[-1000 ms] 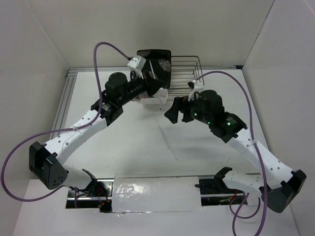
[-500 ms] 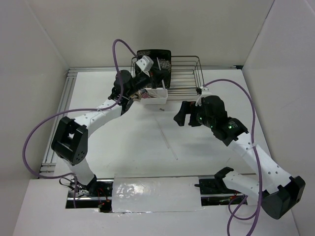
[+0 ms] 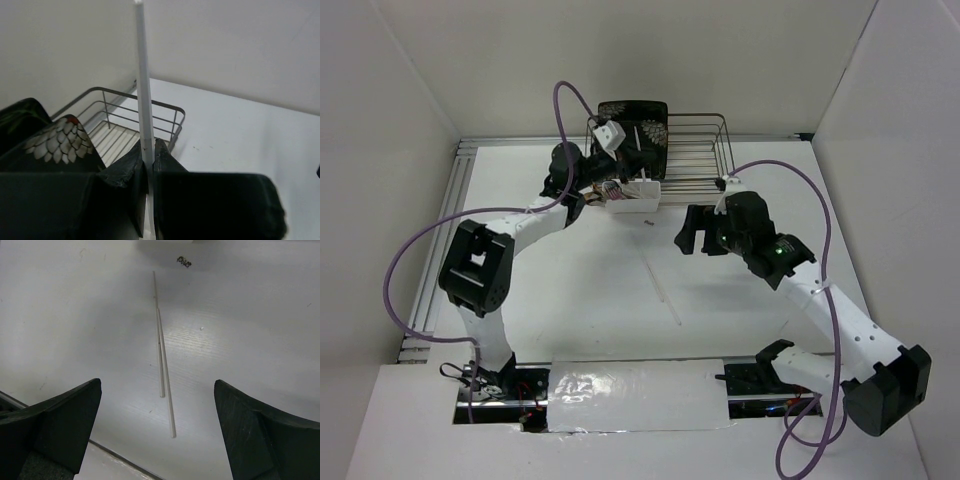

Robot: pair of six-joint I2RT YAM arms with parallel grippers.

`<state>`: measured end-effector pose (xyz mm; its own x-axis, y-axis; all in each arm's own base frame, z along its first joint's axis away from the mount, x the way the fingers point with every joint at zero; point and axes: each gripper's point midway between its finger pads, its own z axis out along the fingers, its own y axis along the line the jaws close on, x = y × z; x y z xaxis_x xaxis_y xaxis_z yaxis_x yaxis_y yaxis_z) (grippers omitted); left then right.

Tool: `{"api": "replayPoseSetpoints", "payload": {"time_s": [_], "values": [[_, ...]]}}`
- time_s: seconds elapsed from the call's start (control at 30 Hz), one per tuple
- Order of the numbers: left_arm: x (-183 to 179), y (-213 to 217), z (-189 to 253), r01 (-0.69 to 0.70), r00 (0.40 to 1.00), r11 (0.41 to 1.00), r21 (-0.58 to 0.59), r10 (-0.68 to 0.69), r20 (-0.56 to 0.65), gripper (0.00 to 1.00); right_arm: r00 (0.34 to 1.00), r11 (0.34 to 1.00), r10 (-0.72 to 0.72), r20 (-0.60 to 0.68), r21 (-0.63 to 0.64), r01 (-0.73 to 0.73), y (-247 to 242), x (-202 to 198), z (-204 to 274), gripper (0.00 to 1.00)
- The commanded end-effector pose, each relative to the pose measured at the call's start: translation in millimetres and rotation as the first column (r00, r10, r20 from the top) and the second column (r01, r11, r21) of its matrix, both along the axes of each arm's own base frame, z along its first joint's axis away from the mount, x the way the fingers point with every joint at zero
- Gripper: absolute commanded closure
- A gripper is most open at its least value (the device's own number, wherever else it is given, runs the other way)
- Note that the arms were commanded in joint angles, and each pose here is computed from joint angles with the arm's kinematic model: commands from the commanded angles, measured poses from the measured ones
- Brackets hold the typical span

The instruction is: Sort the eating utensils into containers

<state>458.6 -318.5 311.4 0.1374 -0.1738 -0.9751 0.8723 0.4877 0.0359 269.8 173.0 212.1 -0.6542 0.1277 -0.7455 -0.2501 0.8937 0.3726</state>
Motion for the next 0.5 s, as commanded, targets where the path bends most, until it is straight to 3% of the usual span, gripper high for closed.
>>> {"api": "replayPoseSetpoints", "payload": {"time_s": [0.0,0.23,0.37,0.47], "values": [[-15,-9,16,0.091,0.984,0.996,0.026,-0.094,0.153,1.0,1.0,1.0,-0.007,0.028,-0.006,0.007,-1,7,1,0.0],[-9,-11,-10,0.104,0.986,0.992,0.073,-0.112,0.126,0.99,1.0,1.0,0.004,0.015,-0.006,-0.004,3,12,-5,0.0],[-5,-10,-14,0.104,0.988,0.991,0.083,-0.113,0.109,0.88,0.999,0.999,0.033,0.031,-0.001,-0.033,7,11,-3,0.0],[-1,-6,-15,0.086,0.991,0.993,0.077,-0.093,0.094,0.74,0.999,0.999,0.034,0.0,-0.018,-0.034,4,7,-22,0.0]]}}
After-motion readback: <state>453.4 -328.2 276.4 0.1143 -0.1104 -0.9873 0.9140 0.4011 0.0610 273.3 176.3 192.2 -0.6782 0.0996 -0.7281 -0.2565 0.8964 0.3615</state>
